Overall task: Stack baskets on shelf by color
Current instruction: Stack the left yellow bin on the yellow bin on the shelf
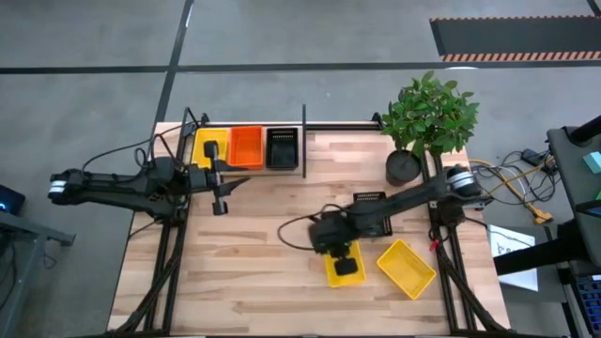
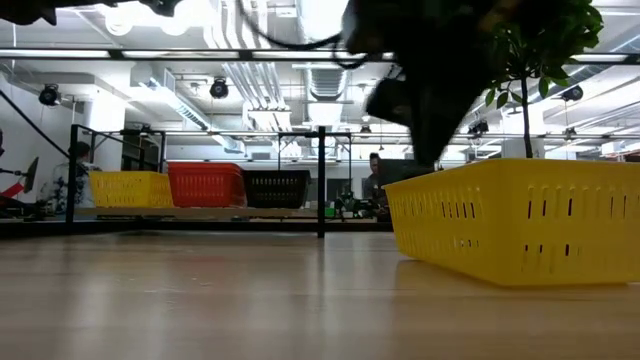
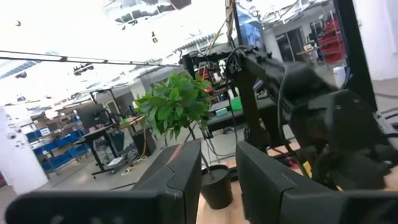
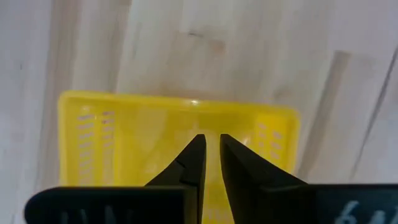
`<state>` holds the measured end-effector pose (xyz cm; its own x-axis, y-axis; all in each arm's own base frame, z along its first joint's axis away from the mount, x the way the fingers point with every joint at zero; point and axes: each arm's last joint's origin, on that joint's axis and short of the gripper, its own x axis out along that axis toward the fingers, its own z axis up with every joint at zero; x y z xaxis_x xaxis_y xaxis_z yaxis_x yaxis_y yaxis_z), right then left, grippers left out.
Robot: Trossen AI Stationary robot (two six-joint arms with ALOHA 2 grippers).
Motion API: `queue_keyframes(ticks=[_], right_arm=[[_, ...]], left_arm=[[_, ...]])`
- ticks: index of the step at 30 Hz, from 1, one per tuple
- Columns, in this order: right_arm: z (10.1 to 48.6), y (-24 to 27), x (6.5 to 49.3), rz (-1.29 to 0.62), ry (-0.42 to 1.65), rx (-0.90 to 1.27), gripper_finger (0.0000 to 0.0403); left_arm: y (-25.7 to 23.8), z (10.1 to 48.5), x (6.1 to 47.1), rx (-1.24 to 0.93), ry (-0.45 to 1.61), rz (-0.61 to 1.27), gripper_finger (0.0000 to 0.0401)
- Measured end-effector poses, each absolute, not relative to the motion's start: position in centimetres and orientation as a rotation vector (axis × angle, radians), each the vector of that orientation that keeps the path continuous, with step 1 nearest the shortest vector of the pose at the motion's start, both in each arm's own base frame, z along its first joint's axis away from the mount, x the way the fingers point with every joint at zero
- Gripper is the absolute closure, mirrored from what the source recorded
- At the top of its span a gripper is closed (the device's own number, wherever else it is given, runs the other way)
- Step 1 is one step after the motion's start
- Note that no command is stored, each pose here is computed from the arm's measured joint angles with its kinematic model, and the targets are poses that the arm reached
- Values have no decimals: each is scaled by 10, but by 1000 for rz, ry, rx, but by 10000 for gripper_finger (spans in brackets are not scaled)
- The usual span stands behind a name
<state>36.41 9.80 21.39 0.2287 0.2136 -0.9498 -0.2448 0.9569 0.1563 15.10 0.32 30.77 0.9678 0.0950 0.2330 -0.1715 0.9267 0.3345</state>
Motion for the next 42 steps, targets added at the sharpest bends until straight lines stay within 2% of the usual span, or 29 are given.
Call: queue_keyframes(ticks=[6,11,14,19,23,33,37,42], right_arm=[[217,97,320,100,905,-80,365],[234,93,289,115,653,-73,365],[241,90,272,123,584,-50,365],[241,96,255,153,569,-25,365],[239,104,253,167,574,3,365],[228,115,251,145,654,138,363],[225,115,253,132,665,182,340],[225,115,255,119,674,181,284]], left_arm=[[2,303,159,297,-187,92,317],[1,295,173,213,-153,69,317],[-4,283,186,146,-89,34,317],[-18,257,211,88,46,-41,317],[-30,244,227,97,71,-88,317],[-39,234,245,158,98,-117,317],[-38,236,242,196,85,-118,317],[-38,245,238,254,43,-115,317]])
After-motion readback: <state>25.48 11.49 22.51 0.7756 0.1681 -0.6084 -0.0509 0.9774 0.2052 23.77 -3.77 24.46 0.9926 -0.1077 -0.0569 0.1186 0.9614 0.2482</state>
